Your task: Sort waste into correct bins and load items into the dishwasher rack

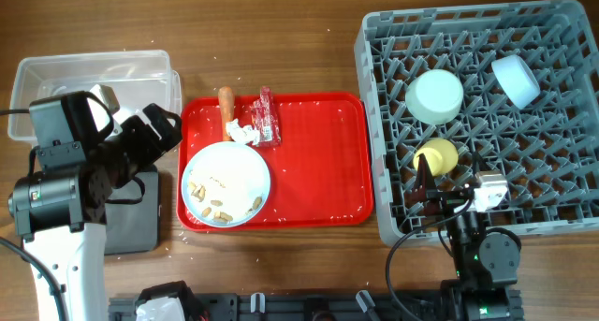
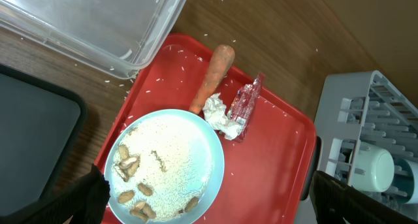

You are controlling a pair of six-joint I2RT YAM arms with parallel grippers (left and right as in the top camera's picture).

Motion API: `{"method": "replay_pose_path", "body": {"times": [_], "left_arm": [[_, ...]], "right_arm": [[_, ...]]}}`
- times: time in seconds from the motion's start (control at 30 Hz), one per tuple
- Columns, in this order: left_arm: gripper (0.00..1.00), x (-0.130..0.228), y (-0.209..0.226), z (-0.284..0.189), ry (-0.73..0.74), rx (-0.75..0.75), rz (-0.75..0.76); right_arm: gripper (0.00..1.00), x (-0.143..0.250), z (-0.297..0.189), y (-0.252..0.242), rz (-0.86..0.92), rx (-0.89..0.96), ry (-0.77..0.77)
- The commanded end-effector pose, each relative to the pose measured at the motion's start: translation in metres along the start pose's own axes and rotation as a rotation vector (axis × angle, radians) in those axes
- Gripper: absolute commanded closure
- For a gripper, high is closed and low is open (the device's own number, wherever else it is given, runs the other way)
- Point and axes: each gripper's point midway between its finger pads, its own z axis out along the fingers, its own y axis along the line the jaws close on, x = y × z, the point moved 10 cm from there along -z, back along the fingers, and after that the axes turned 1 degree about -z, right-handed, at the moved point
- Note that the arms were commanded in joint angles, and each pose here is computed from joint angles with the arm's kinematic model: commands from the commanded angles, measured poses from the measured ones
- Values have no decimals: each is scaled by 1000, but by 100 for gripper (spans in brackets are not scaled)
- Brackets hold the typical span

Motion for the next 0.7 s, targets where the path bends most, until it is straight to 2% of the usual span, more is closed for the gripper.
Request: {"method": "replay_pose_path", "body": {"times": [0.0, 0.4, 0.5, 0.6, 0.67], "left_arm": [[0, -4, -1, -3, -20, -4, -6], [0, 6, -5, -2, 3, 9, 26], [0, 8, -9, -2, -147, 10, 119], [0, 18, -19, 5, -364, 178, 276], [0, 30, -13, 10, -474, 265, 321]], "right_arm": [[0, 0, 0, 0, 14, -12, -11], [0, 1, 0, 0, 14, -12, -8], [0, 1, 0, 0, 14, -12, -8], [0, 1, 0, 0, 14, -12, -8], [0, 1, 0, 0, 15, -12, -8]]}}
